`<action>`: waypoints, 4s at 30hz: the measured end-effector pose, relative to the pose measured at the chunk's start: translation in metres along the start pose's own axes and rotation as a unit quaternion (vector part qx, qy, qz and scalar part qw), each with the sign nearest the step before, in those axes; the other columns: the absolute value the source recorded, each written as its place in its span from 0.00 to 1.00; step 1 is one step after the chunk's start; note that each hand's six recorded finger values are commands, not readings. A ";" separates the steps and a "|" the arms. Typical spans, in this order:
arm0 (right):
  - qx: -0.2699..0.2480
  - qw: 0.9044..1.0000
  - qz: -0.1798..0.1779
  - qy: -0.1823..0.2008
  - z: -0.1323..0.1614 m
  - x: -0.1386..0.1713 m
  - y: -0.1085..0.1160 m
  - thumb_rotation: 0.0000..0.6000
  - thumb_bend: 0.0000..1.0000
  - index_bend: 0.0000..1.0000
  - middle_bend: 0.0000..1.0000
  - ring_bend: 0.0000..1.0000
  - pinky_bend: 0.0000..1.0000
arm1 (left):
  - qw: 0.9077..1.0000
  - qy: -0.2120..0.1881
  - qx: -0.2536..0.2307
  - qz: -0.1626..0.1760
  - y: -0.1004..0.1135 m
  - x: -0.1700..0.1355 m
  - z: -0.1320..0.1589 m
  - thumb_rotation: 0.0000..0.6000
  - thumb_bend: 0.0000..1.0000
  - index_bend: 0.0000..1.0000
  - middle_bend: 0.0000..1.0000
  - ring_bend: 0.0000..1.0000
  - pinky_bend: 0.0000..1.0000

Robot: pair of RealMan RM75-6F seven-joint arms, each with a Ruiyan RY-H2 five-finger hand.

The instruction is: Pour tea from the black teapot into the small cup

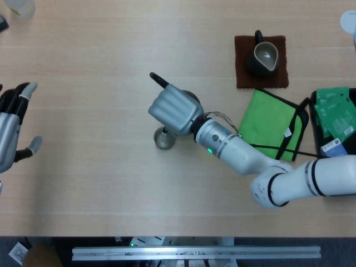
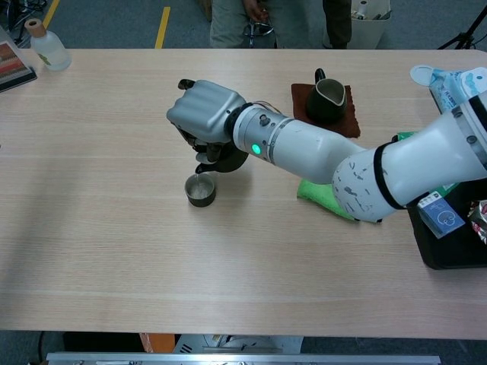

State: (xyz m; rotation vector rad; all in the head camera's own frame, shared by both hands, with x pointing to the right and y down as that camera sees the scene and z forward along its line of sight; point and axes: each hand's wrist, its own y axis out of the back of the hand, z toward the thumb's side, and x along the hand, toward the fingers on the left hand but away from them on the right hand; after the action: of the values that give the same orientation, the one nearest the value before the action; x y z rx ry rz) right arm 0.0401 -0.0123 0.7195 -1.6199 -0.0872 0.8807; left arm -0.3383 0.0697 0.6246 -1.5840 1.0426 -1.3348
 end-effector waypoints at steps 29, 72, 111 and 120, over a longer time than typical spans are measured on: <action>0.039 0.999 0.000 -0.005 -0.003 -0.001 0.005 0.94 0.28 1.00 0.91 0.87 0.01 | 1.000 -0.002 -0.001 0.001 0.001 0.001 0.001 1.00 0.25 0.02 0.11 0.14 0.08; -0.051 0.998 -0.014 -0.017 -0.008 0.012 -0.010 0.95 0.28 1.00 0.91 0.87 0.01 | 1.000 -0.005 0.002 -0.002 -0.002 0.003 0.005 1.00 0.25 0.02 0.11 0.14 0.08; -0.232 0.965 -0.037 -0.115 -0.116 0.136 -0.036 0.95 0.28 1.00 0.91 0.87 0.01 | 0.999 -0.030 -0.009 -0.017 -0.013 0.006 0.017 1.00 0.25 0.02 0.11 0.14 0.08; -0.246 0.958 -0.015 -0.146 -0.132 0.172 -0.073 0.95 0.28 1.00 0.91 0.87 0.01 | 0.999 -0.034 -0.012 -0.022 -0.018 0.005 0.019 1.00 0.25 0.02 0.11 0.14 0.08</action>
State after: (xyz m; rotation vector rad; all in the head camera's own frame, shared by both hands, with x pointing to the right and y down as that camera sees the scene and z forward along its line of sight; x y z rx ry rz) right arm 0.2674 -0.0121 0.6970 -1.9245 -0.5749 1.1311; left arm -0.3174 0.0722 0.6407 -1.6685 0.9904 -1.2928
